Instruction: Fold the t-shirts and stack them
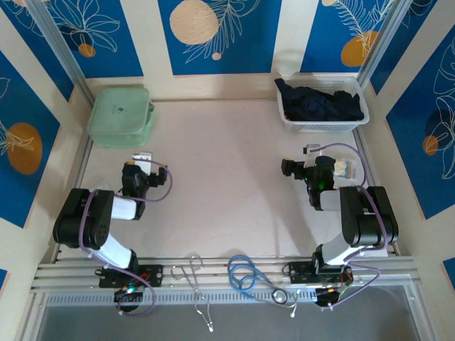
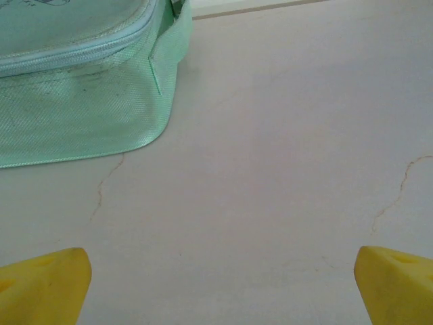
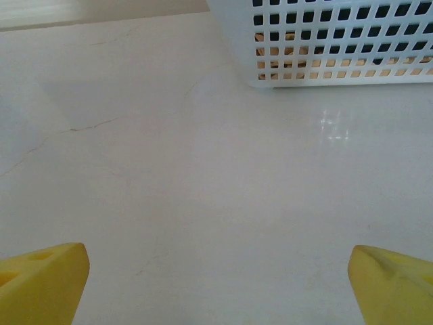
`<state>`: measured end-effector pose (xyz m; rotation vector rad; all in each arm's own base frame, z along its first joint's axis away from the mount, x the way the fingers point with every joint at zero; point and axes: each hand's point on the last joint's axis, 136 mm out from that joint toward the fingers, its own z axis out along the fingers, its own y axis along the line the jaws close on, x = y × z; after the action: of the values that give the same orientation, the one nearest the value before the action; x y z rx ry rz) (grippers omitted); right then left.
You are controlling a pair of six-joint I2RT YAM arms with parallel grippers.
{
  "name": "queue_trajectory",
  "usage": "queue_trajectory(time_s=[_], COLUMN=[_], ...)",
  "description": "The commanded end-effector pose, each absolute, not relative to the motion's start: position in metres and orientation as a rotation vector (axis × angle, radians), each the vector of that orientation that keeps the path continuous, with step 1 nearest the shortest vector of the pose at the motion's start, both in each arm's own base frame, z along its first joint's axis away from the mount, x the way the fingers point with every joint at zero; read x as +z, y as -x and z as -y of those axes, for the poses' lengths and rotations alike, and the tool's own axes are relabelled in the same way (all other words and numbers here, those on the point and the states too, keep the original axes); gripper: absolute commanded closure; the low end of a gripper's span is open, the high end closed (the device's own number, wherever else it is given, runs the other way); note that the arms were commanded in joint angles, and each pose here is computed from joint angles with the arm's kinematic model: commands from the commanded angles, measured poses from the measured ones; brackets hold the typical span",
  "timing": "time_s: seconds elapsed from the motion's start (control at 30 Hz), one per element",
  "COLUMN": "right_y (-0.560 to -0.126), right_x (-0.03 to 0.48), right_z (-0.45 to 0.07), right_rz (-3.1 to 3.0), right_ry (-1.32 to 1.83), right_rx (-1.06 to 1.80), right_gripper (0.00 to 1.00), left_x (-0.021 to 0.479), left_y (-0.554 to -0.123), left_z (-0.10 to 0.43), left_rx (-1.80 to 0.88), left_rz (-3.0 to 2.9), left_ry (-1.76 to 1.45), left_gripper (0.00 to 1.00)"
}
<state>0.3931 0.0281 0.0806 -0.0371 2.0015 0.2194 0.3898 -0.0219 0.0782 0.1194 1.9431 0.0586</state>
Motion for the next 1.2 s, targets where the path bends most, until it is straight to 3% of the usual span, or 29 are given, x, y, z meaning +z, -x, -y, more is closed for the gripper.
queue_trajectory(time_s=[0.0, 0.83, 1.0, 1.17], right_y=[-0.397, -0.396, -0.401, -0.402], right_x=[0.094, 0.096, 0.127, 0.171], right_z=[-0.029, -0.027, -0.012, -0.008], right_rz=[-1.958, -1.948, -2.052, -2.144], right_ry=[0.031, 0.027, -0.063, -0.153], right_rx=[0.216, 0.239, 0.144, 0.128], right_gripper=[0.01, 0.0, 0.03, 0.03], left_x=[0.091, 0.092, 0.123, 0.176], left_y=[-0.396, -0.396, -0.389, -0.376], left_z=[0.023, 0.023, 0.009, -0.02], left_rx=[0.033, 0.034, 0.112, 0.179], left_rz=[-1.902, -1.897, -1.883, -1.939], left_ry=[-0.115, -0.113, -0.034, 0.24], left_gripper=[0.01, 0.01, 0.01, 0.01])
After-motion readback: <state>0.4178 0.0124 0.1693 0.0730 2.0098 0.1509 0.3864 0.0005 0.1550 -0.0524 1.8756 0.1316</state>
